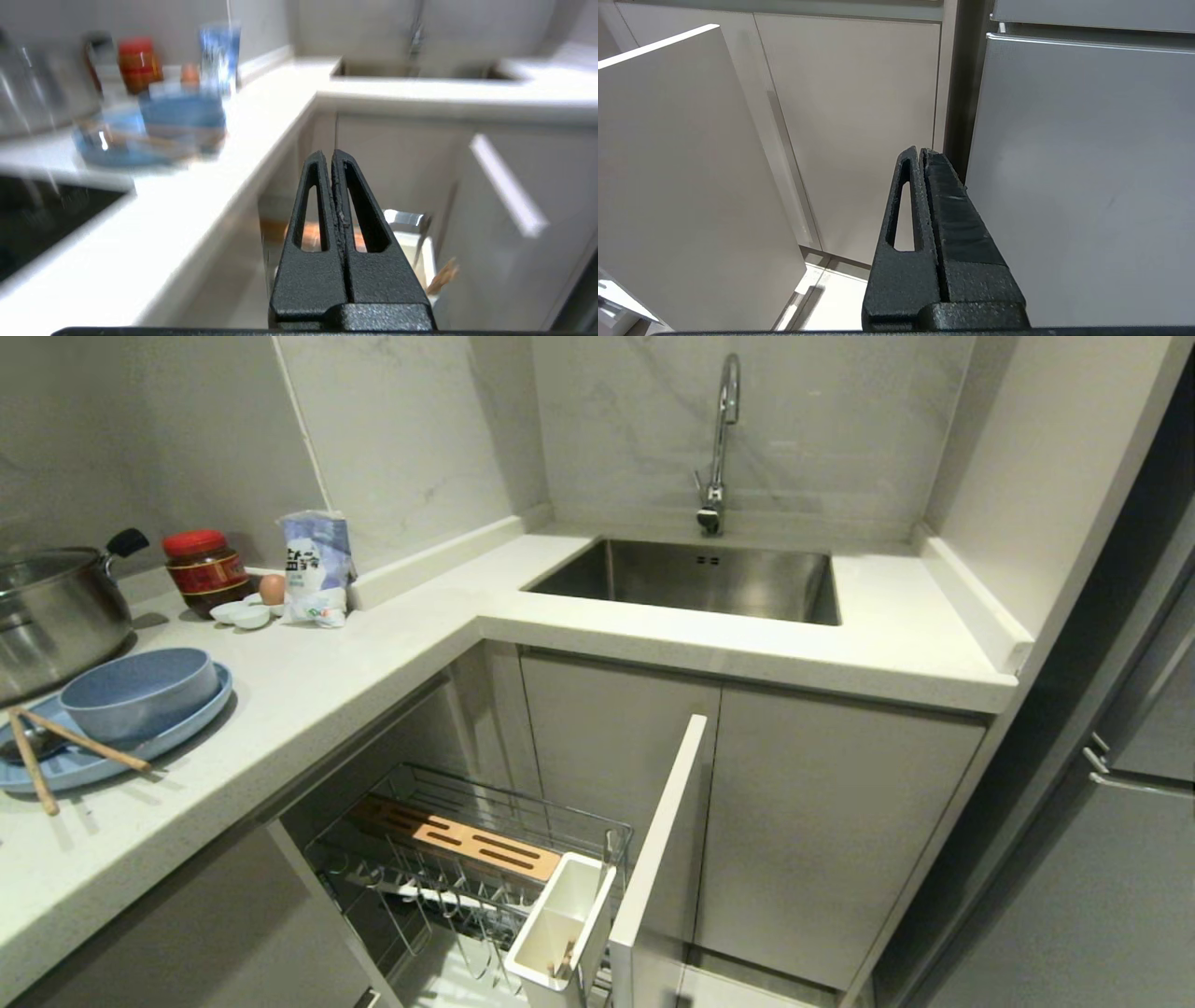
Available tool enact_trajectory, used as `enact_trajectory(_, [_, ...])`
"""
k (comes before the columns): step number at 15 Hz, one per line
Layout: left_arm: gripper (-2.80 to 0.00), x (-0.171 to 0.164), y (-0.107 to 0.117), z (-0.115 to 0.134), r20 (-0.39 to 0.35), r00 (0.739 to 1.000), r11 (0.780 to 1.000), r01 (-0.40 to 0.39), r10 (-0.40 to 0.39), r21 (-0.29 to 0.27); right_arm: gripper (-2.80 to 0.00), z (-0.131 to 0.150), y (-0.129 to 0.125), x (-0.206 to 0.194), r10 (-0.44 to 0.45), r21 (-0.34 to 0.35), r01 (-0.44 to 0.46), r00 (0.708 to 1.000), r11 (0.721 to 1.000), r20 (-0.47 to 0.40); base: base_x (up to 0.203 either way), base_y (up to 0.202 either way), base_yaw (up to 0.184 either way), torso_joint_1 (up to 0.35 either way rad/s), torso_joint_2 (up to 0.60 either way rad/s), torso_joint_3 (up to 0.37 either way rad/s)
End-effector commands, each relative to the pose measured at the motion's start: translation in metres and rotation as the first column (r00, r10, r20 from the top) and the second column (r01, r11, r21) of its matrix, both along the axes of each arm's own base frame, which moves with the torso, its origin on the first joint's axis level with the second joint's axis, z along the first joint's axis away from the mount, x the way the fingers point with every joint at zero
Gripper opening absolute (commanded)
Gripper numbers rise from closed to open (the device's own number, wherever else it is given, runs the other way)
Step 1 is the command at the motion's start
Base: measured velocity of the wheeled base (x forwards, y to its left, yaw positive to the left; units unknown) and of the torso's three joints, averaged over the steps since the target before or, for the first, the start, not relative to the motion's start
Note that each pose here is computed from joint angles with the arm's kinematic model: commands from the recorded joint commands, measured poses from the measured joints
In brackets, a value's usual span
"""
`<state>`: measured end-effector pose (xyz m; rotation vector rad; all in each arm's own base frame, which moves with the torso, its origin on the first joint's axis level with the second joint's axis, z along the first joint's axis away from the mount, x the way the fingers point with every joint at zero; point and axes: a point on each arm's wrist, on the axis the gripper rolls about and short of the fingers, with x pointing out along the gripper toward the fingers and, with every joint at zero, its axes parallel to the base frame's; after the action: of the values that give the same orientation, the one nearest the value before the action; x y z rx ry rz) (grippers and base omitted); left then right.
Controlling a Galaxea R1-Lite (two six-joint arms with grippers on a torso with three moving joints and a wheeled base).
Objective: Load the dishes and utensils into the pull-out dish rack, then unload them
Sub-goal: Close the cupboard
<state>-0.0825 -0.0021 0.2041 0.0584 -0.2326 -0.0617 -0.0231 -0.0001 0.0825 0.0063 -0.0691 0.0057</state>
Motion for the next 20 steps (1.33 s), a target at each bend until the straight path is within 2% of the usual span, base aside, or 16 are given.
enact_trajectory(1, [-2.8,0.02,-0.001,0.063,-0.048,0.999,1.0,0.026,-0.026,-0.001,-2.8,-0.006,0.0,0.002,0.001,0.0,-0.001,1.0,1.0,-0.022,0.0,0.0,0.0,0.0,0.0,0.0])
enact_trajectory(2, [-2.8,0.032,-0.001,0.087,-0.066,0.997,0.999,0.05,-0.05,-0.013,-2.8,-0.006,0.0,0.002,0.001,0.0,-0.001,1.0,1.0,-0.022,0.0,0.0,0.0,0.0,0.0,0.0])
enact_trajectory(4, [-2.8,0.067,-0.001,0.129,-0.114,0.986,0.991,0.115,-0.123,-0.075,-2.8,-0.006,0.0,0.002,0.001,0.0,-0.001,1.0,1.0,-0.022,0.0,0.0,0.0,0.0,0.0,0.0])
enact_trajectory(6, [-2.8,0.118,-0.006,0.152,-0.207,0.948,0.963,0.21,-0.242,-0.166,-2.8,-0.006,0.0,0.002,0.001,0.0,-0.001,1.0,1.0,-0.022,0.0,0.0,0.0,0.0,0.0,0.0])
enact_trajectory(7, [-2.8,0.142,-0.014,0.155,-0.26,0.903,0.933,0.293,-0.342,-0.21,-2.8,-0.006,0.0,0.002,0.001,0.0,-0.001,1.0,1.0,-0.022,0.0,0.0,0.0,0.0,0.0,0.0])
enact_trajectory(8, [-2.8,0.165,-0.03,0.153,-0.321,0.832,0.888,0.388,-0.452,-0.246,-2.8,-0.006,0.0,0.002,0.001,0.0,-0.001,1.0,1.0,-0.022,0.0,0.0,0.0,0.0,0.0,0.0])
enact_trajectory(10, [-2.8,0.205,-0.07,0.138,-0.455,0.679,0.817,0.5,-0.576,-0.288,-2.8,-0.006,0.0,0.002,0.001,0.0,-0.001,1.0,1.0,-0.022,0.0,0.0,0.0,0.0,0.0,0.0])
enact_trajectory(11, [-2.8,0.221,-0.092,0.126,-0.521,0.601,0.789,0.535,-0.606,-0.301,-2.8,-0.006,0.0,0.002,0.001,0.0,-0.001,1.0,1.0,-0.022,0.0,0.0,0.0,0.0,0.0,0.0])
enact_trajectory(13, [-2.8,0.248,-0.137,0.096,-0.643,0.459,0.76,0.565,-0.613,-0.322,-2.8,-0.006,0.0,0.002,0.001,0.0,-0.001,1.0,1.0,-0.022,0.0,0.0,0.0,0.0,0.0,0.0])
enact_trajectory(14, [-2.8,0.259,-0.157,0.079,-0.696,0.396,0.757,0.562,-0.599,-0.332,-2.8,-0.006,0.0,0.002,0.001,0.0,-0.001,1.0,1.0,-0.022,0.0,0.0,0.0,0.0,0.0,0.0])
enact_trajectory(15, [-2.8,0.268,-0.174,0.062,-0.743,0.346,0.766,0.549,-0.573,-0.335,-2.8,-0.006,0.0,0.002,0.001,0.0,-0.001,1.0,1.0,-0.022,0.0,0.0,0.0,0.0,0.0,0.0])
enact_trajectory(16, [-2.8,0.274,-0.188,0.048,-0.783,0.307,0.78,0.532,-0.541,-0.33,-2.8,-0.006,0.0,0.002,0.001,0.0,-0.001,1.0,1.0,-0.022,0.0,0.0,0.0,0.0,0.0,0.0])
enact_trajectory(17, [-2.8,0.278,-0.202,0.034,-0.817,0.281,0.799,0.512,-0.503,-0.316,-2.8,-0.006,0.0,0.002,0.001,0.0,-0.001,1.0,1.0,-0.022,0.0,0.0,0.0,0.0,0.0,0.0])
enact_trajectory(20, [-2.8,0.274,-0.237,0.0,-0.883,0.214,0.828,0.489,-0.418,-0.274,-2.8,-0.006,0.0,0.002,0.001,0.0,-0.001,1.0,1.0,-0.022,0.0,0.0,0.0,0.0,0.0,0.0])
